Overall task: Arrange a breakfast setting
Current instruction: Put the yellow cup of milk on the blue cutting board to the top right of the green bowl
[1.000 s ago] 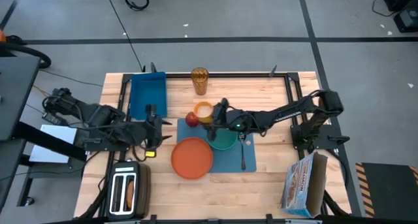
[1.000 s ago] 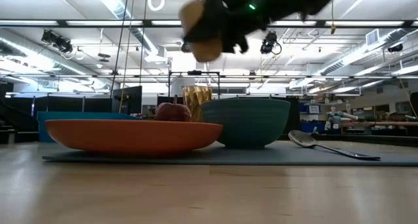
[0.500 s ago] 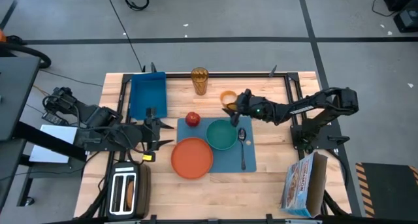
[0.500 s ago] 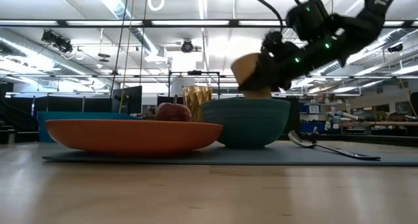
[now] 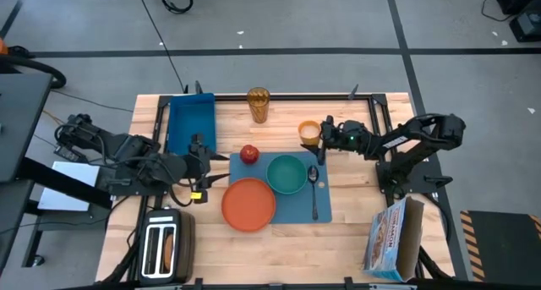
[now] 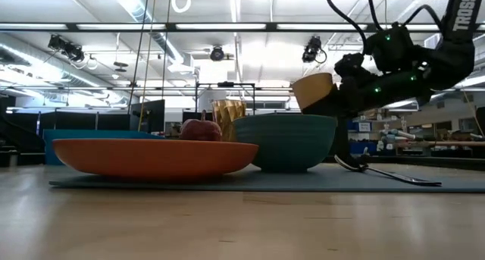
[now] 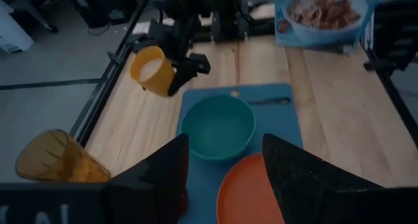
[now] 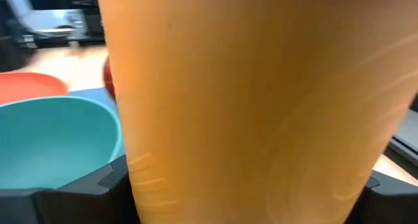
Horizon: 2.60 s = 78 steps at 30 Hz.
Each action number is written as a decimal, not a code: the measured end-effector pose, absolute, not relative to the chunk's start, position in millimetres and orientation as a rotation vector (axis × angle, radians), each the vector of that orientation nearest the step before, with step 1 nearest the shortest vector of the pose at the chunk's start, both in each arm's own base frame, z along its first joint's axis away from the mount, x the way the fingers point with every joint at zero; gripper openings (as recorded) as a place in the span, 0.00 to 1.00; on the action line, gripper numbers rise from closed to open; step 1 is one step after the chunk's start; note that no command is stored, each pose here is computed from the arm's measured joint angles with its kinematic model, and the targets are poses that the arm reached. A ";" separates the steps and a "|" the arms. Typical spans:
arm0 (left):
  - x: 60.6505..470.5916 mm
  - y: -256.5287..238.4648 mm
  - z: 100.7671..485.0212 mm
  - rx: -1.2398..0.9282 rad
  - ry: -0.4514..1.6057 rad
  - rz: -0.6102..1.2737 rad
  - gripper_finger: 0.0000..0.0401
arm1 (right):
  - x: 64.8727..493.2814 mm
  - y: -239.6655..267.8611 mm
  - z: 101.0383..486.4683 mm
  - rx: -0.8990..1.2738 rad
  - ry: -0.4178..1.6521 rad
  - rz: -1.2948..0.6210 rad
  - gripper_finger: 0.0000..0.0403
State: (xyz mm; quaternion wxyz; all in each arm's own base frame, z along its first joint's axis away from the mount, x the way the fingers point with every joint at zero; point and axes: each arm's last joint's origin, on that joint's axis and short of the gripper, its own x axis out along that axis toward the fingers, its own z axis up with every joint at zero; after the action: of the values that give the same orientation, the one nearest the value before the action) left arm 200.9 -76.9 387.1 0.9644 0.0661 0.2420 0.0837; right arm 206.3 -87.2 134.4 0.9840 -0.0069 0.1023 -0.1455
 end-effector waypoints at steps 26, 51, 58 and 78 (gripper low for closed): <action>227.2 -90.0 384.9 0.050 0.401 0.178 0.51 | 206.2 -138.0 65.5 0.025 0.134 0.161 0.79; 228.3 -88.3 387.5 0.036 0.366 0.230 0.51 | 215.4 -133.3 54.4 -0.045 0.139 0.356 0.81; 230.3 -82.6 387.4 0.034 0.367 0.258 0.51 | 214.8 -133.2 53.4 -0.036 0.152 0.334 0.85; 232.1 -76.4 386.8 0.076 0.380 0.276 0.51 | 190.9 -118.5 61.2 -0.040 0.232 0.191 0.99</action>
State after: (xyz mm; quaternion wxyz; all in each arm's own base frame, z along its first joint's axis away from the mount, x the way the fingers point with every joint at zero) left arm 232.1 -76.4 386.8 0.9718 0.0378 0.1883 0.1367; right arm 190.9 -118.5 61.2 0.9886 -0.0198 0.1153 0.0951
